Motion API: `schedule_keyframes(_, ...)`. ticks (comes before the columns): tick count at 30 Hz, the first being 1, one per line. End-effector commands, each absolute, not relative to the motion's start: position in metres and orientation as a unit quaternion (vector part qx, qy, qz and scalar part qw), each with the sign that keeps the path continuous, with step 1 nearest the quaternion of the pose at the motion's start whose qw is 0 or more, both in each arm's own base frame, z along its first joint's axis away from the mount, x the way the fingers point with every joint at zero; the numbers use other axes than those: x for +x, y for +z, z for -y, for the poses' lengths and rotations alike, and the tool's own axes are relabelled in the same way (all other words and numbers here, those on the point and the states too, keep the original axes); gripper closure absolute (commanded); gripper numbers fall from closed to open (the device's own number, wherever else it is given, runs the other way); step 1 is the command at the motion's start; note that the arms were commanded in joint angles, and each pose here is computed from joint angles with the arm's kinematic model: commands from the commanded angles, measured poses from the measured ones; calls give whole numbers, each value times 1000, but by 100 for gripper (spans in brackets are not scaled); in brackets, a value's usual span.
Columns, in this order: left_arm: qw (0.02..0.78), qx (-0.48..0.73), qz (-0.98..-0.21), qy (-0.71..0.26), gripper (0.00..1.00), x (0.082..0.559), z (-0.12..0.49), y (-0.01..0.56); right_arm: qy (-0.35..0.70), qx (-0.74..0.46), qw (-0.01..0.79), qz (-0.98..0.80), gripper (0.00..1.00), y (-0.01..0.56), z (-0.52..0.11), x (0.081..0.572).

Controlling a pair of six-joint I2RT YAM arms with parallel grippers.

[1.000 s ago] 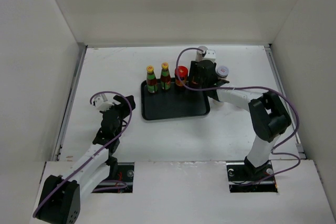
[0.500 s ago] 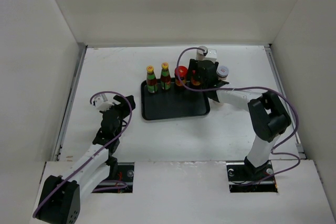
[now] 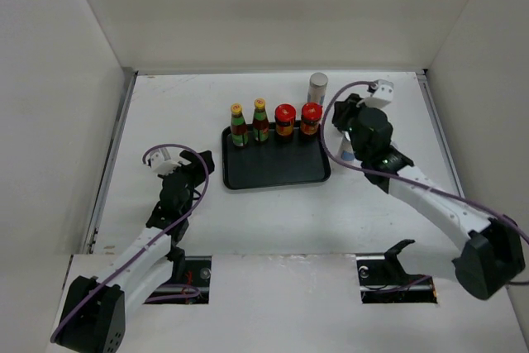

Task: Organize the condiment bottles

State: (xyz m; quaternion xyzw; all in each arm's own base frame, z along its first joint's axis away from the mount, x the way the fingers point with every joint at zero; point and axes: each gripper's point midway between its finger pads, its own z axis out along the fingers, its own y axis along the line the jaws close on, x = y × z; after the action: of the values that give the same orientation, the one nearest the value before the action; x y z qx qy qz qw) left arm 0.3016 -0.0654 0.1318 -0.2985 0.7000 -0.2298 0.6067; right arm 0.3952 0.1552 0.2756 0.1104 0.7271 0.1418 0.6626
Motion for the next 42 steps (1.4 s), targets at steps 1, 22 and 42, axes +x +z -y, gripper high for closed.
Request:
schedule_keyframes(1,629,-290,-677,-246,30,304,69,153,91,147,646,-743,64,256,-119,371)
schedule_keyframes(22,625,-282,-685,-248,29,306,74,150,21,132,558,-819,19,173,-95,388)
schedule_keyframes(42,627,-297,-680,-235,29,306,65,144,218,-31,635,-740,45,279,-296,347)
